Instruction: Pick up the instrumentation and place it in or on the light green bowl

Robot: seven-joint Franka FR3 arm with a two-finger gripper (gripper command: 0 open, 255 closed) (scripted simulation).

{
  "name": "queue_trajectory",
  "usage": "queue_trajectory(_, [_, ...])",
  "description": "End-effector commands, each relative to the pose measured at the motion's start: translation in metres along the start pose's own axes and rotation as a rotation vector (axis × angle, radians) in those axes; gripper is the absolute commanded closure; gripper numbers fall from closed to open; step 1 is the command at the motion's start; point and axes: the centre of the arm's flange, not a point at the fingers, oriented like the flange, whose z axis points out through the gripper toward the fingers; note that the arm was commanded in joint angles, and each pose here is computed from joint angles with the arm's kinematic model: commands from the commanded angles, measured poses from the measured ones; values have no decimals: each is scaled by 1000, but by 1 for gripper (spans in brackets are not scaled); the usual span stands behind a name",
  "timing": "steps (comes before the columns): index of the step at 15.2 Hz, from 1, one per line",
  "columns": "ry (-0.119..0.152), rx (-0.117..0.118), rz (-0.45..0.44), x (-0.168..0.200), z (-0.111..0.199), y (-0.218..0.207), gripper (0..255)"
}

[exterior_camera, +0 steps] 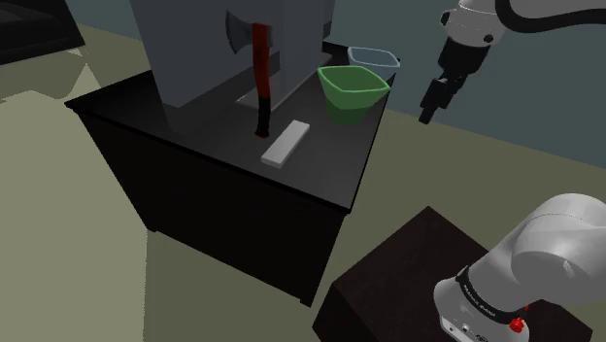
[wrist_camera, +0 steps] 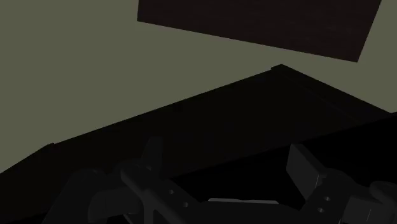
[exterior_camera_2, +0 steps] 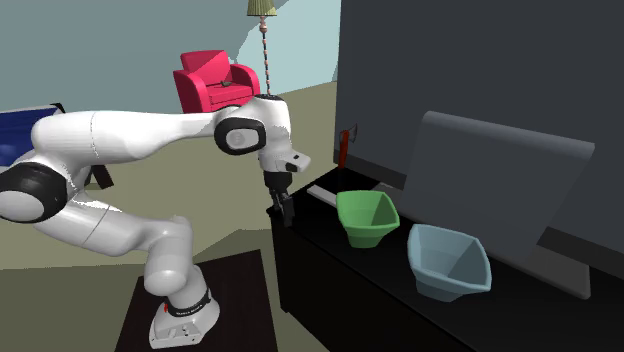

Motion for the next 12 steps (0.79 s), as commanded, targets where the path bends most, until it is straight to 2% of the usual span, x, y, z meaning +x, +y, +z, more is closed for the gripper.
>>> queue_trajectory(1, [0, 0, 0, 0, 0, 0, 0])
queue_trajectory(12, [-19, 45, 384, 79, 35, -109, 0])
